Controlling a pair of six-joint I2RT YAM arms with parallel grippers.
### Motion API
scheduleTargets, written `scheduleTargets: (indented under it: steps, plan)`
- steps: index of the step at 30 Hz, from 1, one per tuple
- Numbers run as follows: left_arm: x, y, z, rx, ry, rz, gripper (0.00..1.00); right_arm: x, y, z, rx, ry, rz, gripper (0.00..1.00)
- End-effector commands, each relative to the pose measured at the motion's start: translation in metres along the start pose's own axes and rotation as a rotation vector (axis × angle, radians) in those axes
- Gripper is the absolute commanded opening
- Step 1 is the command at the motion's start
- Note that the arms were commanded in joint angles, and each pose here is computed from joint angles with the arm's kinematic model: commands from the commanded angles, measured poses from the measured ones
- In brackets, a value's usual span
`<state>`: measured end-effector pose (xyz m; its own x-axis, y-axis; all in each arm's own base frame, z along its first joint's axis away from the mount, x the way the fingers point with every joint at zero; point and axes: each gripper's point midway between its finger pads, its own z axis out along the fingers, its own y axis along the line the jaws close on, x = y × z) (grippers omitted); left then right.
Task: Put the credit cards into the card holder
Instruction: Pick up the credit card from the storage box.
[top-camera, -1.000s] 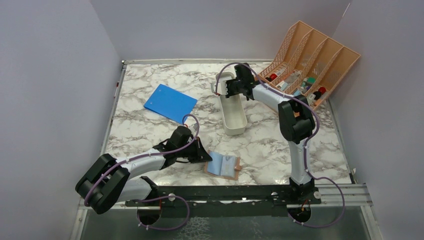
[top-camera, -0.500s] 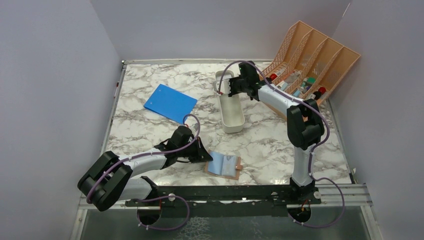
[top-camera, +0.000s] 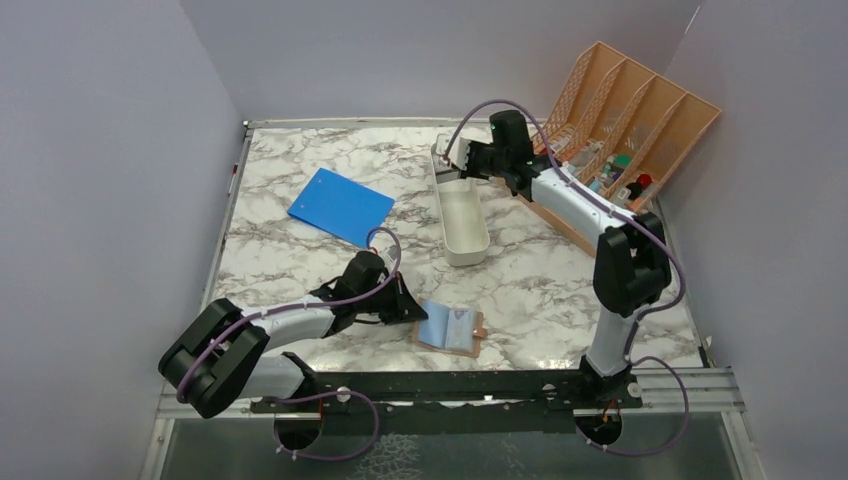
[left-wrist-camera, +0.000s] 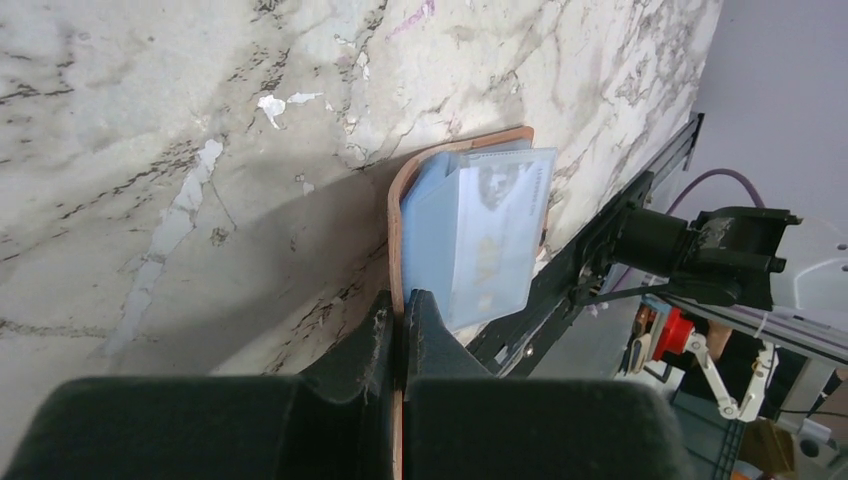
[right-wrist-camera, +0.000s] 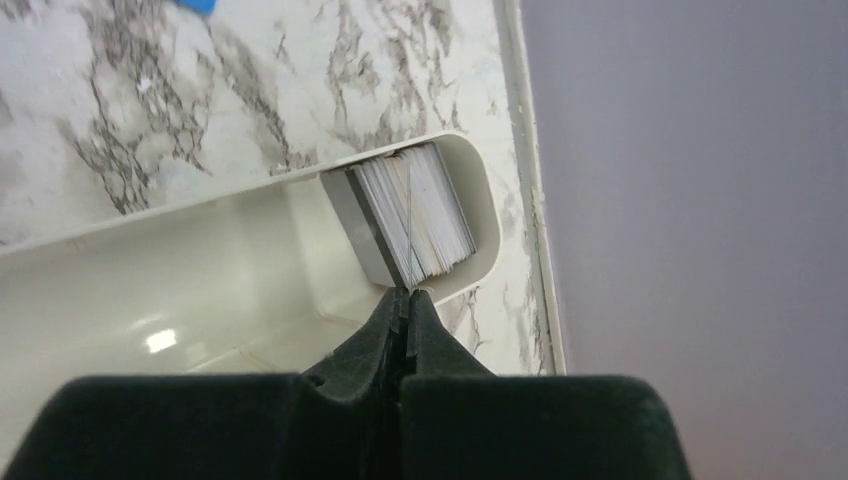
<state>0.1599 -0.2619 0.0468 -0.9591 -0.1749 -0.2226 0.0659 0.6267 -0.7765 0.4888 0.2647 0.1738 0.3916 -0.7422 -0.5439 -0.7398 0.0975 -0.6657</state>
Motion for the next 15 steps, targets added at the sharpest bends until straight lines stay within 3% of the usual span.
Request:
scheduleTargets:
  steps: [1, 7, 12, 15]
  plan:
    - [-0.009, -0.023, 0.003, 0.093, -0.012, -0.008, 0.00, -0.033, -0.016, -0.037, 0.084, -0.039, 0.307, 0.01]
    - [-0.013, -0.042, 0.001, 0.164, -0.035, -0.035, 0.00, -0.077, 0.012, -0.091, 0.034, -0.116, 0.728, 0.01]
    - [-0.004, -0.042, 0.007, 0.137, -0.055, -0.041, 0.00, -0.117, 0.067, -0.141, -0.056, -0.254, 1.053, 0.01]
    - [0.008, -0.042, 0.014, 0.116, -0.042, -0.041, 0.00, -0.117, 0.101, -0.166, -0.048, -0.254, 1.202, 0.01]
